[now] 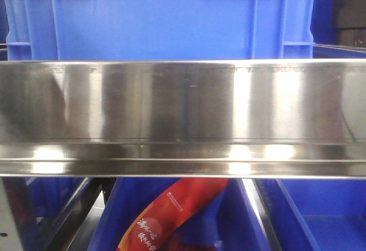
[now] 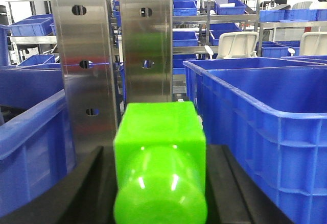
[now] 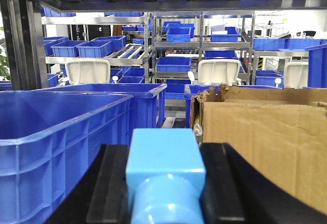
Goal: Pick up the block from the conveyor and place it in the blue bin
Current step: 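Move the left gripper over a blue bin and open it, dropping the green block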
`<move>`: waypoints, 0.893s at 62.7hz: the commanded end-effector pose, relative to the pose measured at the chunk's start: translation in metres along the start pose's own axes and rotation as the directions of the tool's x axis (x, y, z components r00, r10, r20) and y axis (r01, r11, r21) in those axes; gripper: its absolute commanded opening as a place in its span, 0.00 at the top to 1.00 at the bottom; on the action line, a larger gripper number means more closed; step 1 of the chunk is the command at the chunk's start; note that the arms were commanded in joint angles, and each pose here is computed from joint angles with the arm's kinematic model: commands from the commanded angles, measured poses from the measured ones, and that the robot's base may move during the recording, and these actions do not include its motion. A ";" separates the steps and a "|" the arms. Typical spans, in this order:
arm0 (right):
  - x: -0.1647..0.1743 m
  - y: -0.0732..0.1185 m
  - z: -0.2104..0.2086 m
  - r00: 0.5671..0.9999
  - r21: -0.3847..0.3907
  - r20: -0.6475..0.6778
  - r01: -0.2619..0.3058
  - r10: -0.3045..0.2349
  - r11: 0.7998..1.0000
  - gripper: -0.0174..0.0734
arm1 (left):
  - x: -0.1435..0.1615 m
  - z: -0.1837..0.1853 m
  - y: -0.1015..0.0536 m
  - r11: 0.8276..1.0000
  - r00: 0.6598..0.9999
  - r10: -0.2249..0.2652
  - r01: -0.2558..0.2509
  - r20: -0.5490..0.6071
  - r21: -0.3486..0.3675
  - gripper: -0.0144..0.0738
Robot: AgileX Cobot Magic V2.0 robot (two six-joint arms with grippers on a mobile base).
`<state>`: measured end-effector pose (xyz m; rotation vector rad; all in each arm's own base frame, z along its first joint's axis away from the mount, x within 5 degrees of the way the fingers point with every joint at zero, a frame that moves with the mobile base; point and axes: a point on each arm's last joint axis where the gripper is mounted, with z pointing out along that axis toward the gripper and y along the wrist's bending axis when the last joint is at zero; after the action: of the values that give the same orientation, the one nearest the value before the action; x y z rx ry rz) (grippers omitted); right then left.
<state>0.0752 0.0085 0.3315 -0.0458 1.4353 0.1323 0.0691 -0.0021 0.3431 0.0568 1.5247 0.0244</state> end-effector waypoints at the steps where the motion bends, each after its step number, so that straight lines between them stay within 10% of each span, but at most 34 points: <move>1: -0.001 0.000 -0.001 1.000 -0.002 0.019 0.009 -0.009 1.000 0.99 | -0.002 0.000 0.000 1.000 1.000 -0.009 0.009 0.022 -0.003 0.96; 27: -0.004 0.000 0.000 0.999 -0.003 0.053 0.009 -0.009 1.000 0.99 | -0.008 -0.001 0.001 1.000 0.996 -0.008 0.010 0.092 -0.014 0.96; 56: -0.068 0.015 0.058 1.000 -0.095 0.015 0.013 -0.011 0.995 0.99 | -0.098 0.030 -0.002 0.997 1.000 -0.006 0.008 -0.024 0.082 0.96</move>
<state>0.1047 0.0195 0.4037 -0.1021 1.3844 0.1852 0.0850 -0.0051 0.4284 0.0843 1.5147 -0.0001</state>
